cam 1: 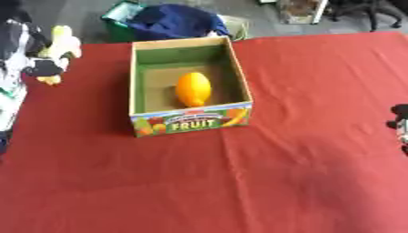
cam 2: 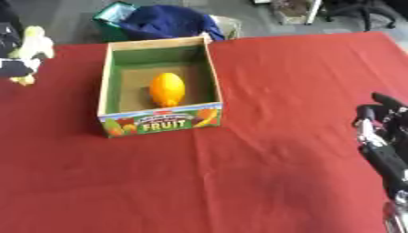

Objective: Pick up objects on the table and place them in the box.

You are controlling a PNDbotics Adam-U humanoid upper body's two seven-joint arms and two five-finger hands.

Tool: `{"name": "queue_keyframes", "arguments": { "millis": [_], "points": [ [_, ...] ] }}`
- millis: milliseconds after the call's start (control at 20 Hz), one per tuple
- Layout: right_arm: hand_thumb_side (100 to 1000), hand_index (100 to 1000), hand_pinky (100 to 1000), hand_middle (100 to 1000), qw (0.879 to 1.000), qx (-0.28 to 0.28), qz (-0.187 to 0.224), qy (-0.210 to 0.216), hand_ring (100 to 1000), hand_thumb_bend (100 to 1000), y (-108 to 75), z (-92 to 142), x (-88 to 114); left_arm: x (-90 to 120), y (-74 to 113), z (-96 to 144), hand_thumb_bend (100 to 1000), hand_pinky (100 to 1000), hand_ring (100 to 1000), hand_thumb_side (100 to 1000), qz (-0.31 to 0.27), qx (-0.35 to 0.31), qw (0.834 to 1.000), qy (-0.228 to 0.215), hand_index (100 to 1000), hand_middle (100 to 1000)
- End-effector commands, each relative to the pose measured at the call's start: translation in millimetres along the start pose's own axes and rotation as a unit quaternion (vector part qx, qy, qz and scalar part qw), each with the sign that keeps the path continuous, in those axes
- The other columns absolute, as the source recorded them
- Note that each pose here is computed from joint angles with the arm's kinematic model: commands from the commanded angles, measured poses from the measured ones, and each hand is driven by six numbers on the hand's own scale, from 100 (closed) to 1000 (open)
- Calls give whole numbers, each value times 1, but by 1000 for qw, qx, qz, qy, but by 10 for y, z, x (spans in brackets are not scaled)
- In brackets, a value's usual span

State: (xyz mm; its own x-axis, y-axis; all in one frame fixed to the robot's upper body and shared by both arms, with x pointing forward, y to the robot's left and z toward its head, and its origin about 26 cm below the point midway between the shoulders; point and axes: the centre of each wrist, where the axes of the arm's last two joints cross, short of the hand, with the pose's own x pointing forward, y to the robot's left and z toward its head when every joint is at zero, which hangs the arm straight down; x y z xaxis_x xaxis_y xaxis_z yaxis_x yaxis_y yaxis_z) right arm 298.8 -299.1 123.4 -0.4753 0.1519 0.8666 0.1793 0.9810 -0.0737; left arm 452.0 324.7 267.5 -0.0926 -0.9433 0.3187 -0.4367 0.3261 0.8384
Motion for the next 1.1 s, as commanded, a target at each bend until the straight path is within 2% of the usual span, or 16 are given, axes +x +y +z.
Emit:
{"name": "queue_keyframes", "arguments": {
  "millis": [50,300,500,700,850,1100],
  "points": [
    [252,816,683,628,1000,5,5,-8,775,100,-30,-31,39,372,234,-63,304,514,407,100,8,15,997,-69,485,368],
    [253,816,683,628,1000,10,1,-7,775,100,-9,-34,36,909,105,-68,319,516,416,100,16,-21,987,-156,493,377],
    [253,816,683,628,1000,13,0,-8,775,100,-1,-40,40,1115,-90,-71,321,519,426,100,12,-48,982,-180,503,387],
    [253,816,684,628,1000,14,-2,-9,776,100,9,-44,41,1172,-324,-78,352,533,455,100,-3,-78,981,-179,534,421],
    [252,816,684,628,1000,16,-3,-9,776,100,16,-47,43,1149,-502,-71,461,553,497,100,-17,-107,979,-173,575,468],
    [252,816,684,628,1000,15,-4,-9,776,100,18,-49,41,1056,-709,-17,576,589,571,100,-8,-153,972,-178,648,550]
  ]
}}
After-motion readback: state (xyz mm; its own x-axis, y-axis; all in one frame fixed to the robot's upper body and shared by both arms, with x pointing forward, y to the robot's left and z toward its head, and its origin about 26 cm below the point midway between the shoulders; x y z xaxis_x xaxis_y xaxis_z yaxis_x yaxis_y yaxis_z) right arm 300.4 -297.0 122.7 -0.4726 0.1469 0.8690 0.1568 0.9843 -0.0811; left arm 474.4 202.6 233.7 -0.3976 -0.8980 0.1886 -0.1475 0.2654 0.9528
